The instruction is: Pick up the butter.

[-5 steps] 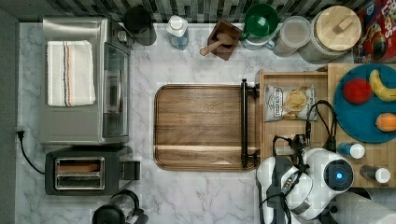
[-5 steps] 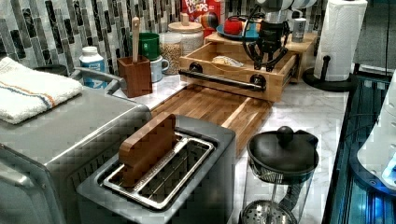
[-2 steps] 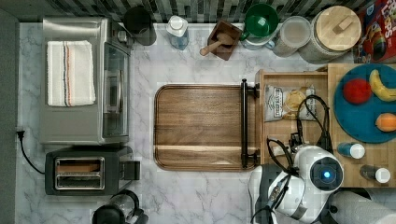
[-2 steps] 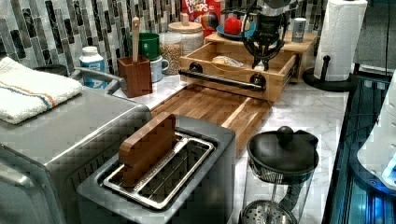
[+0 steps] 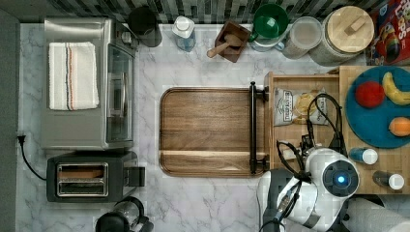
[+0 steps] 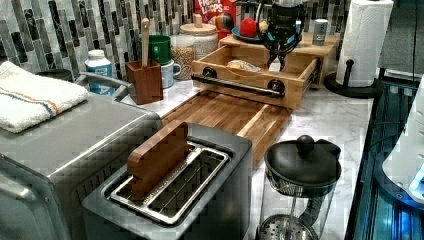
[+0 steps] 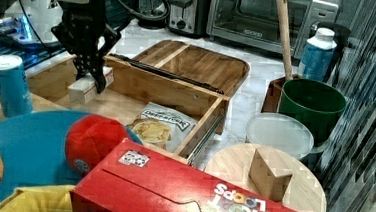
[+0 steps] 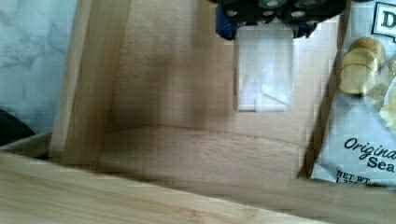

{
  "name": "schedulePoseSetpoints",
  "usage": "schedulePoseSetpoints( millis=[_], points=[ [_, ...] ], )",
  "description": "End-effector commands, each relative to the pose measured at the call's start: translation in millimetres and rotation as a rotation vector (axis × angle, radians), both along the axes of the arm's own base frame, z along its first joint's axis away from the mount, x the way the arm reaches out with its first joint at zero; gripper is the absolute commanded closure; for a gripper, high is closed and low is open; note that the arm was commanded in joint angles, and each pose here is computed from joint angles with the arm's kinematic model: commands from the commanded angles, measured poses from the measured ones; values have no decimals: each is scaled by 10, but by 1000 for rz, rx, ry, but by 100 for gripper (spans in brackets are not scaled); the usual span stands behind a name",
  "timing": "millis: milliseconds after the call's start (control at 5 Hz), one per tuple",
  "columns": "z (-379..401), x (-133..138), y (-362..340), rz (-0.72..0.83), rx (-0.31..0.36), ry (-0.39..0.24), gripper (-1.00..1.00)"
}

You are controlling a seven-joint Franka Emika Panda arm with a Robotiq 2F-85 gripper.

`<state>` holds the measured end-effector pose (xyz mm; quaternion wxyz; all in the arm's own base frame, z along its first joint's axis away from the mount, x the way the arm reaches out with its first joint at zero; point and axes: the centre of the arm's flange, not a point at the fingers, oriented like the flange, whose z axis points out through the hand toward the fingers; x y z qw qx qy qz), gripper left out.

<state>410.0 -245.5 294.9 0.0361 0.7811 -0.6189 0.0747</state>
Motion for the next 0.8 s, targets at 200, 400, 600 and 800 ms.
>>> schedulePoseSetpoints(
  millis=[200,400,600,800],
  points=[
    [1713,665,6,94,-82,-101,100],
    [1972,778,207,72,-94,-56,100],
    [2077,842,466,36,-94,-54,100],
    [2104,911,817,-6,-93,-77,100]
  ],
)
